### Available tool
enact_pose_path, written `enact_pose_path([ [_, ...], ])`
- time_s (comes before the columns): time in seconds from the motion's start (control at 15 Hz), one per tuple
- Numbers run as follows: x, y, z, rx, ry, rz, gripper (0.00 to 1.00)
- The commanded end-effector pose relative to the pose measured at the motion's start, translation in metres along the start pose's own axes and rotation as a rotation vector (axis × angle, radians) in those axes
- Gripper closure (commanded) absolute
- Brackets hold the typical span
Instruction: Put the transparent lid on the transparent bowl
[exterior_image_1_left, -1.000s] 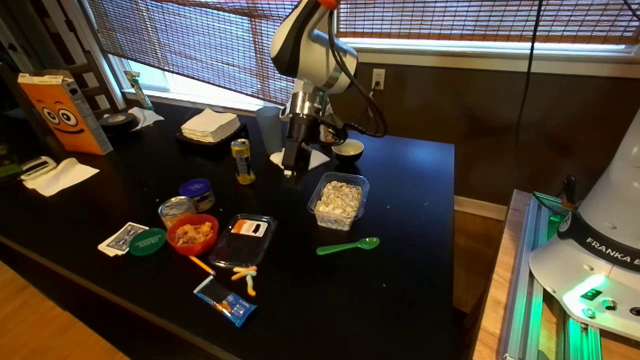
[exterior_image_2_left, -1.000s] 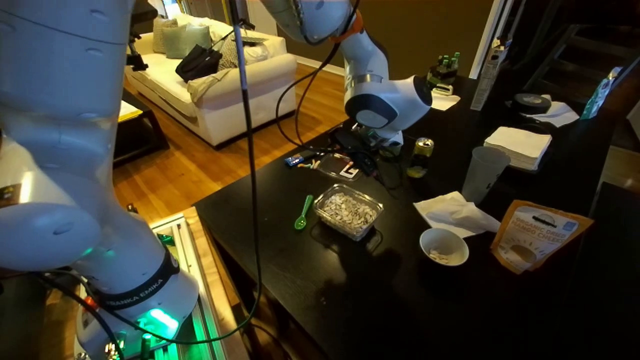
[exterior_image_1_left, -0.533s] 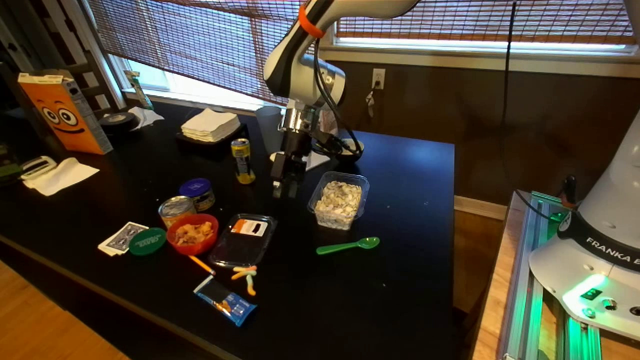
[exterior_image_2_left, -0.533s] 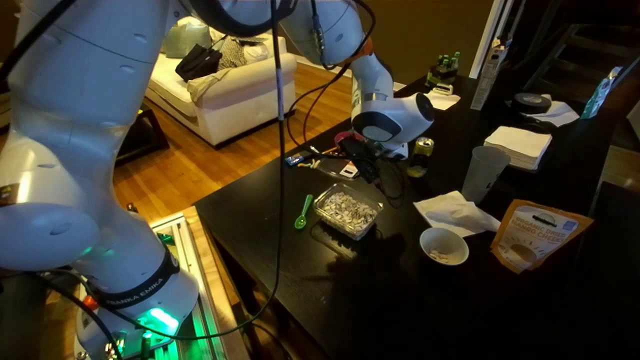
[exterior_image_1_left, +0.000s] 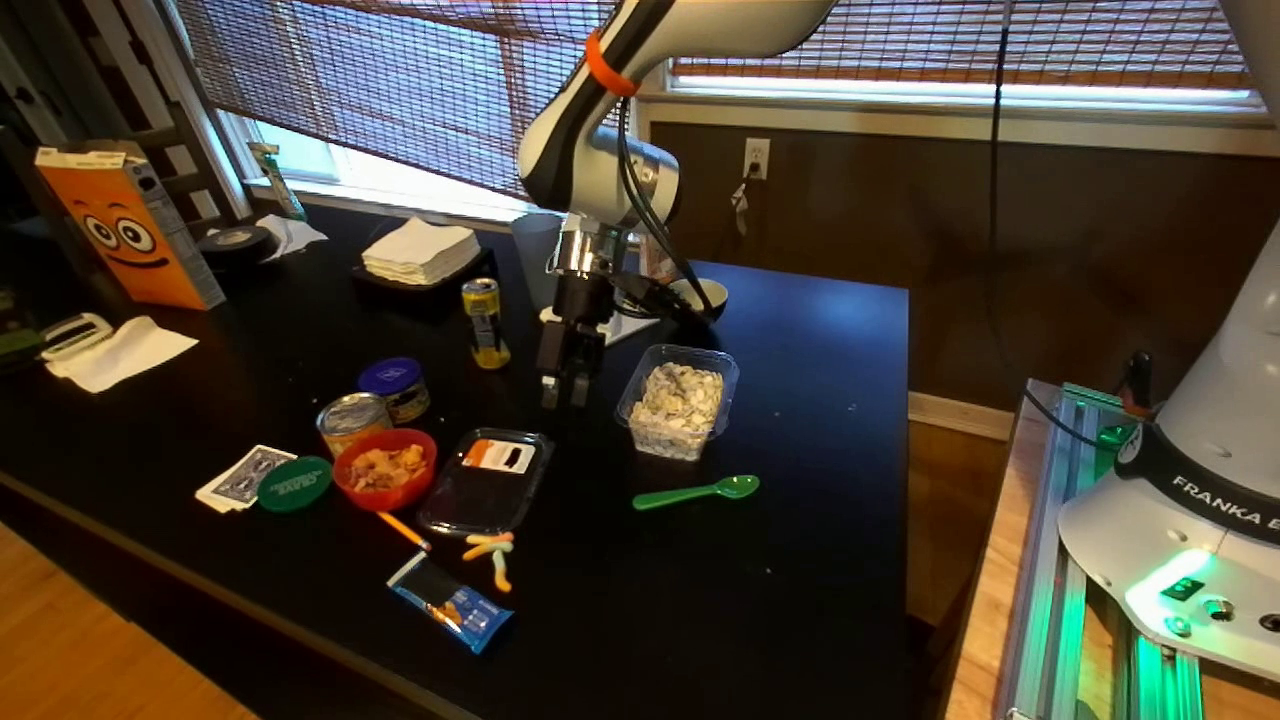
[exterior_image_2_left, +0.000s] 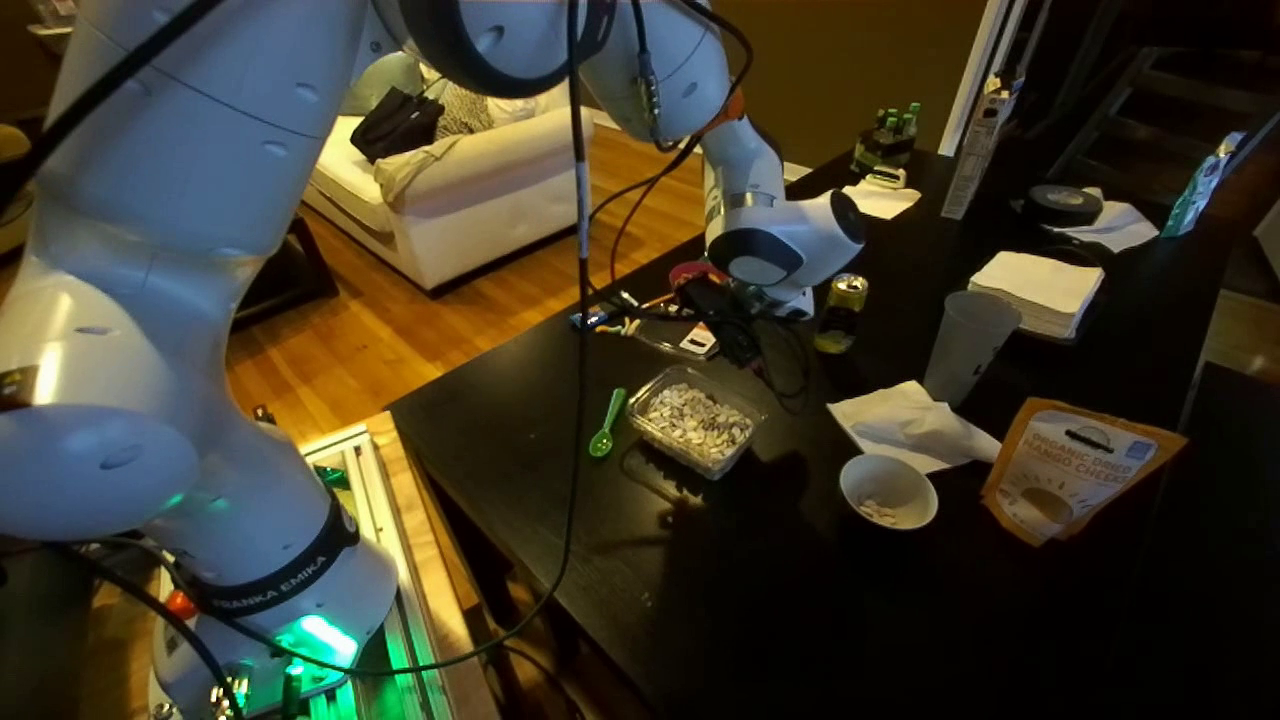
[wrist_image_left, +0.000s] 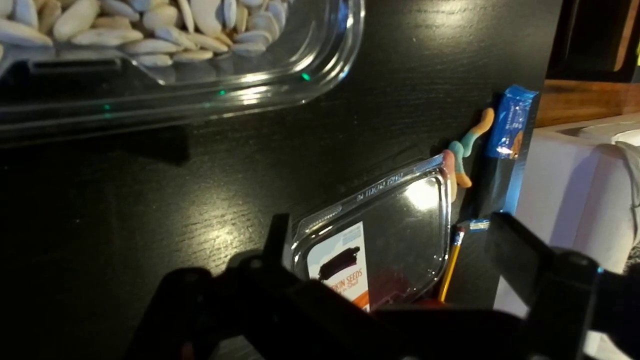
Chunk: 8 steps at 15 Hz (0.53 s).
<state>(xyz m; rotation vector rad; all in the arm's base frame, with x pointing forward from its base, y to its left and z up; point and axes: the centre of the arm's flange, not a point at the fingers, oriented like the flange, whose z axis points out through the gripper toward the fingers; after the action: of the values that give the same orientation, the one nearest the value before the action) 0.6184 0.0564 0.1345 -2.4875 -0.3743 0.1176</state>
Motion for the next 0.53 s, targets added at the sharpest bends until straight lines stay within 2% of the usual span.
enact_pose_path([
  [0.0, 0.006, 0.008, 0.009, -0.05, 0.024, 0.035, 0.0],
  [0.2, 0.012, 0.015, 0.021, -0.072, 0.062, 0.051, 0.0],
  [0.47, 0.014, 0.023, 0.041, -0.087, 0.049, 0.084, 0.0],
])
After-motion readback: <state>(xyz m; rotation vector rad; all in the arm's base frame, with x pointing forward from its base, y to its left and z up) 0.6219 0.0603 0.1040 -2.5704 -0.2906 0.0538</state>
